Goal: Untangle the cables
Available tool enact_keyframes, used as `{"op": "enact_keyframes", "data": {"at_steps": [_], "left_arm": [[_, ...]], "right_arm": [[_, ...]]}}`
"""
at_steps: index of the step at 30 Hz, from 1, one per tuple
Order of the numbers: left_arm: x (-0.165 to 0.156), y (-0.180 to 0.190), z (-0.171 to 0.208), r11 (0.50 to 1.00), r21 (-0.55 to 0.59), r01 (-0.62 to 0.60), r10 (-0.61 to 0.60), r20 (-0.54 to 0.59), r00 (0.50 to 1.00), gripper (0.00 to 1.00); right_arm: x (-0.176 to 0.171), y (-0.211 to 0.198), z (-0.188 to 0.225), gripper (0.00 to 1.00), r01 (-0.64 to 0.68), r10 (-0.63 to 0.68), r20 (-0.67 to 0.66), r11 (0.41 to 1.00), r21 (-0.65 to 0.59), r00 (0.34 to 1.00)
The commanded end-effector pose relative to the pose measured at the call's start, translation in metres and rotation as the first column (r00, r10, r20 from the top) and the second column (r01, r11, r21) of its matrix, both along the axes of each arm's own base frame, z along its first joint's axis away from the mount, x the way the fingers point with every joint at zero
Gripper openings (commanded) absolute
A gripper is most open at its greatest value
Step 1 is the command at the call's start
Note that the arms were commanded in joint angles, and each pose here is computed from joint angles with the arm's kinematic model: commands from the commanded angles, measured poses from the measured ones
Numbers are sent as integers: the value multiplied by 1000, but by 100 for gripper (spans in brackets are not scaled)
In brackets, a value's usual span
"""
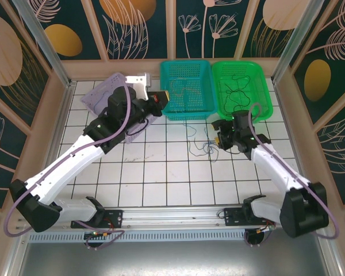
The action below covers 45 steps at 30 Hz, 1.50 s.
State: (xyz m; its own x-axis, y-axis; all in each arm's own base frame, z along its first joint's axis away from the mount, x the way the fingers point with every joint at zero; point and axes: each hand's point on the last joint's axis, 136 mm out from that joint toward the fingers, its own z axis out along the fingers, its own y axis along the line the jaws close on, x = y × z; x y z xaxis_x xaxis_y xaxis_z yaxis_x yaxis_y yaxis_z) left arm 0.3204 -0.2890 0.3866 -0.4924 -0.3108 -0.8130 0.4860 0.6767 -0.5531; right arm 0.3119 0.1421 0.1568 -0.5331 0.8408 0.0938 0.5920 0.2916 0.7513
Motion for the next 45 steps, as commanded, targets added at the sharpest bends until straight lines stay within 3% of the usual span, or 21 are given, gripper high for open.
{"op": "enact_keyframes", "data": {"at_steps": [1,3,7,11,16,21,29,36,45], "left_arm": [[-4,-12,0,996,13,85,-86,64,994,0],[-7,-17,-8,992,44,119,-122,78,989,0],[-15,-27,-19,977,78,200,-208,115,971,0],[-20,-34,-28,962,103,252,-264,126,956,0],[-21,-40,-38,954,97,283,-292,106,950,0],[-23,-41,-41,954,79,291,-298,98,950,0],[-19,-34,-46,961,113,254,-265,99,959,0],[-16,-34,-39,964,111,240,-252,110,962,0],[-24,-39,-42,955,72,286,-291,75,954,0]], "right_arm": [[-14,6,25,54,-8,8,-4,996,87,1000],[-12,19,48,52,-10,1,45,982,190,999],[-4,43,82,57,7,-40,95,945,328,995],[5,72,86,59,29,-61,46,861,508,997],[9,100,89,61,58,-57,-22,783,620,998],[6,109,78,64,127,-71,-112,745,655,991],[-17,111,67,67,163,-50,-197,774,612,979],[-46,106,33,73,212,-58,-280,802,558,958],[-13,109,36,74,245,-129,-230,757,606,965]]}}
